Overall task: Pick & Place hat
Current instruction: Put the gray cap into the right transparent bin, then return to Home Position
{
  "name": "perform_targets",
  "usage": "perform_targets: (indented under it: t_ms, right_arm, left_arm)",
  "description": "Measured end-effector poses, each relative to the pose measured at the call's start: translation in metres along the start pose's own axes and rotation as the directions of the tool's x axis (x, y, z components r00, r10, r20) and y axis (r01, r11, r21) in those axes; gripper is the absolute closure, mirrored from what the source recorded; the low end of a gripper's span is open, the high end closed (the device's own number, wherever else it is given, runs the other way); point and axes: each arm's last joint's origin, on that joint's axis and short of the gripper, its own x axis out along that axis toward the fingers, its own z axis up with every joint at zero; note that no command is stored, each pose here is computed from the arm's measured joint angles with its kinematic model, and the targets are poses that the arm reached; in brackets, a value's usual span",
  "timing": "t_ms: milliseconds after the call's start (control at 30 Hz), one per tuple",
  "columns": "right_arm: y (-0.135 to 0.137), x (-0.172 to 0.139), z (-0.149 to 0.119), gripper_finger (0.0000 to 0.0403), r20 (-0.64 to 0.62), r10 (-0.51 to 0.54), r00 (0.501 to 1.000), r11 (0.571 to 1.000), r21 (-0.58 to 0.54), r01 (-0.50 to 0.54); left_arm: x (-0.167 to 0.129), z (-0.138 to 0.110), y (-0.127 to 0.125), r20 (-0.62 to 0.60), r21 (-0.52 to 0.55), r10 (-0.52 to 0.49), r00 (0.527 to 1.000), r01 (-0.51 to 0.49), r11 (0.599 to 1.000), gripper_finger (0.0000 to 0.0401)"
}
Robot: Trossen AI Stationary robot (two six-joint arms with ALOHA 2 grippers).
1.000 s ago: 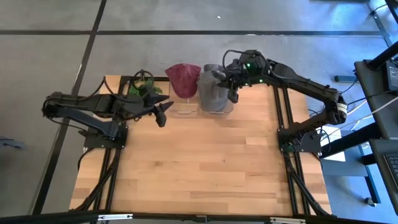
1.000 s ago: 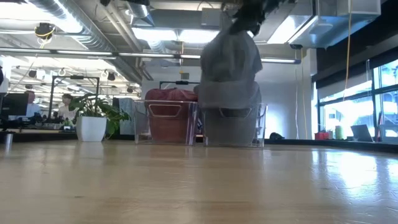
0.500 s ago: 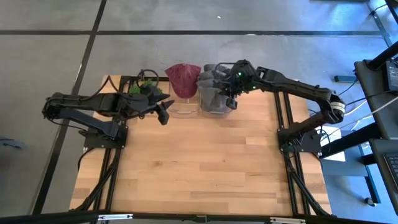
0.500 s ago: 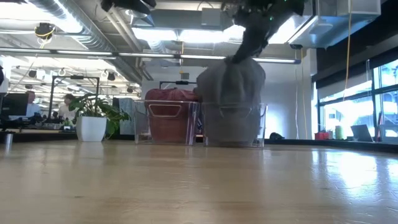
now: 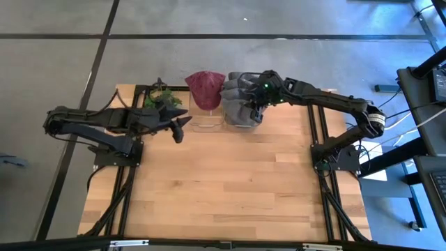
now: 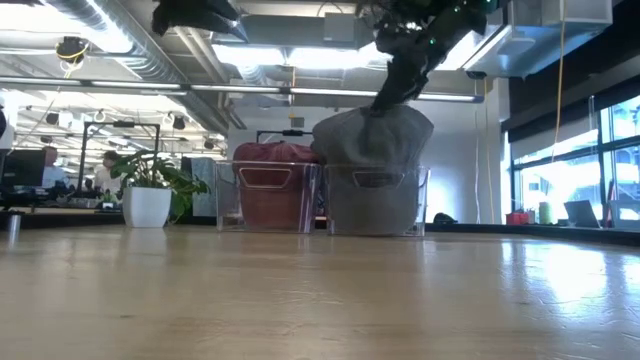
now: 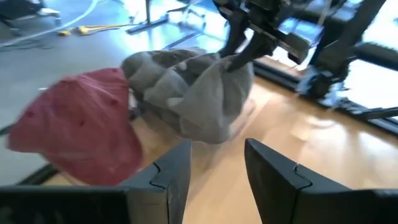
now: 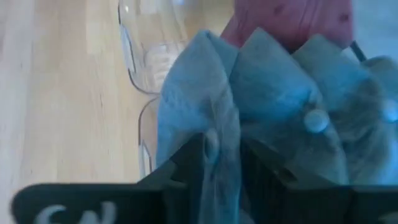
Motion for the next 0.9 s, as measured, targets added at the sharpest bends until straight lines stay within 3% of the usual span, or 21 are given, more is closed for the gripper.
perform_targets:
  t_ms: [233, 400, 533, 700, 800, 900]
  right_arm:
    - [0.004, -0.029, 0.021, 0.0221, 0.112, -0.023, 0.993, 1.000, 0.000, 0.023]
    - [0.010, -0.065, 0.017, 0.0182, 0.200, -0.012, 0.980, 0.999, 0.050, 0.002]
    - [0.026, -0.080, -0.009, 0.0170, 0.302, 0.023, 0.953, 0.994, 0.096, -0.054]
    - [0.051, -0.094, -0.055, 0.0172, 0.464, 0.064, 0.883, 0.984, 0.120, -0.135]
    - [0.061, -0.101, -0.078, 0.0173, 0.510, 0.108, 0.853, 0.973, 0.122, -0.196]
    - [0.069, -0.101, -0.100, 0.0173, 0.545, 0.153, 0.824, 0.951, 0.145, -0.272]
  left_arm:
    - [-0.023, -0.025, 0.028, 0.090, -0.063, -0.111, 0.990, 0.117, 0.991, 0.0253]
    - [-0.044, -0.038, 0.051, 0.166, -0.100, -0.143, 0.976, 0.161, 0.982, 0.0254]
    - [-0.057, -0.054, 0.067, 0.216, -0.126, -0.129, 0.968, 0.159, 0.979, 0.0253]
    - [-0.069, -0.073, 0.086, 0.201, -0.125, -0.042, 0.979, 0.068, 0.990, 0.0256]
    - [-0.075, -0.078, 0.091, 0.181, -0.208, -0.084, 0.980, 0.122, 0.970, 0.0255]
    - [-0.078, -0.076, 0.090, 0.196, -0.161, -0.165, 0.966, 0.198, 0.967, 0.0253]
